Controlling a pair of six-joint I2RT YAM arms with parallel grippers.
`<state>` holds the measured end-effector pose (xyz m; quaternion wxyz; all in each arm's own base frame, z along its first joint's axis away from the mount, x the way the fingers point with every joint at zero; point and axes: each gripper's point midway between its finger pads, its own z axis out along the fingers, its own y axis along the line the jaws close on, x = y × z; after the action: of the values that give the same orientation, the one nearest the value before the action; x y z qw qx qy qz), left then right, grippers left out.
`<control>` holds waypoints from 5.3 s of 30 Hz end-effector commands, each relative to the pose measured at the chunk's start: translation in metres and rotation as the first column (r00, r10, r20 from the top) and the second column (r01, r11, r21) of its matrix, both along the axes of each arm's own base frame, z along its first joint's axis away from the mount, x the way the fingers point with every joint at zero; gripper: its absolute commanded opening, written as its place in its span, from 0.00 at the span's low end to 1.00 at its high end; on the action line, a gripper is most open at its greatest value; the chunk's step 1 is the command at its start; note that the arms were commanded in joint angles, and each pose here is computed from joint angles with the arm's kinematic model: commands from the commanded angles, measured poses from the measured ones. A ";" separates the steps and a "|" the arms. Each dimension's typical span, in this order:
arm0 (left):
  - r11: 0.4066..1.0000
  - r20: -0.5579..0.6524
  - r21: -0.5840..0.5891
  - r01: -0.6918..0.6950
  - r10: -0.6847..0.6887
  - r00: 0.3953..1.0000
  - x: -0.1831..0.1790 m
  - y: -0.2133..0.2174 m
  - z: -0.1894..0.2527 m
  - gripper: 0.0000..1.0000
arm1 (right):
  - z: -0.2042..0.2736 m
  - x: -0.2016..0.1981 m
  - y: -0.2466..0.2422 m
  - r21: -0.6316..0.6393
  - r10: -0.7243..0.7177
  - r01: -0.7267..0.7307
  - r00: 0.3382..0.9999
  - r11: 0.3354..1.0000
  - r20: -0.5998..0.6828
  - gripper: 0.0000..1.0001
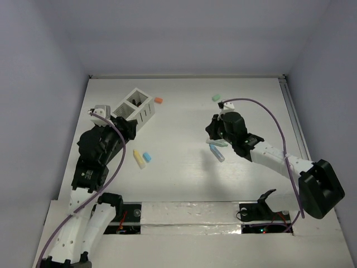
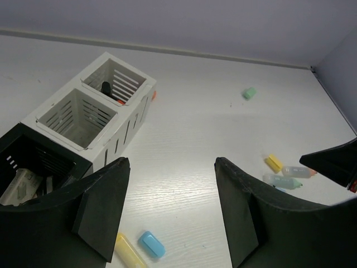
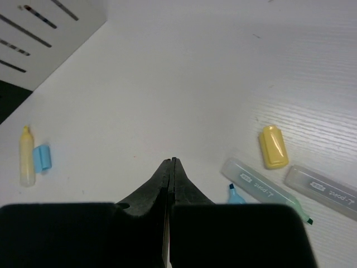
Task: Sort the stationery into containers
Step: Pick up the pen from the center of the board.
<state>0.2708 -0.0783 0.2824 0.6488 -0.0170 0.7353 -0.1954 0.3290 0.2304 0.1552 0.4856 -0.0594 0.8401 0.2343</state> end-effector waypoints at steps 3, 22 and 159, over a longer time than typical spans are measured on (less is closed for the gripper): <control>0.998 0.014 0.020 0.059 -0.060 0.998 0.008 -0.012 0.004 0.59 | 0.005 0.018 -0.016 -0.034 -0.127 0.128 0.991 0.991 0.028 0.01; 0.925 0.098 -0.050 0.378 -0.372 0.923 0.049 -0.078 0.024 0.65 | -0.034 0.022 -0.064 -0.087 -0.267 0.259 0.959 0.962 -0.095 0.19; 0.837 -0.108 -0.213 0.505 -0.534 0.839 0.004 -0.218 -0.066 0.65 | -0.007 0.086 -0.094 -0.022 -0.301 0.302 0.940 0.953 -0.158 0.04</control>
<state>0.2614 -0.2898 0.1956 0.4641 0.1450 0.7718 -0.4098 0.4126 0.1266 0.1225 0.4160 0.0992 0.8945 0.1301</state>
